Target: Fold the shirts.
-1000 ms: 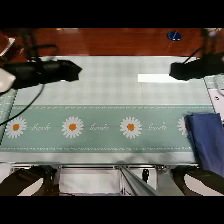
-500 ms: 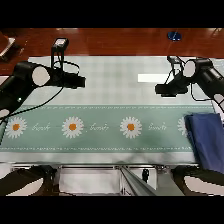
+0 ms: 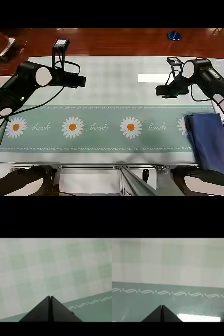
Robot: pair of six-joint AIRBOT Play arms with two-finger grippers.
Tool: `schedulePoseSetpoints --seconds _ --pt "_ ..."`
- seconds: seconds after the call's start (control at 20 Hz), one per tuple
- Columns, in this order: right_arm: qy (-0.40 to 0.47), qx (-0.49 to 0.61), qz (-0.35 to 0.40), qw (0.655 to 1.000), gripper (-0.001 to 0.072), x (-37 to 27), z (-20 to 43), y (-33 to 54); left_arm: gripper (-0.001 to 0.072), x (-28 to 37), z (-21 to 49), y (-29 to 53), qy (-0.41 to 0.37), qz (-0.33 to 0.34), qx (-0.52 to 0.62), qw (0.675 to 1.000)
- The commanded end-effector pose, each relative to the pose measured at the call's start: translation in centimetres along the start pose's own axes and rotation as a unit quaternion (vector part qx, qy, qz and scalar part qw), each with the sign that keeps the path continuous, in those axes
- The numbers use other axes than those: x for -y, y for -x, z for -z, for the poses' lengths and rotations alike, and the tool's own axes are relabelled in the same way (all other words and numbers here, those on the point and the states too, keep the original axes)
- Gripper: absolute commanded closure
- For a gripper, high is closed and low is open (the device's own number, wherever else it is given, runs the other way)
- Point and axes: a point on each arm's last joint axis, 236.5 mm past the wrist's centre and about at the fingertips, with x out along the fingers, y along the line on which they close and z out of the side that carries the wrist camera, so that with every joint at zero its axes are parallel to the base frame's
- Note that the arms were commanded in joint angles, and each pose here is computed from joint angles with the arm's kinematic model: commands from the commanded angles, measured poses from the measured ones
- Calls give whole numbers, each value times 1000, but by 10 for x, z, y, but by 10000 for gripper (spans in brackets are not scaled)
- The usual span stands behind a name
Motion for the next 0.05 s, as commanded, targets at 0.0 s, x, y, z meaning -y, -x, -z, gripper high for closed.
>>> schedulePoseSetpoints --seconds 0.0 --pt "1 -1 1 1000 691 0 1 0 689 0 -1 0 0 0 1 1000"
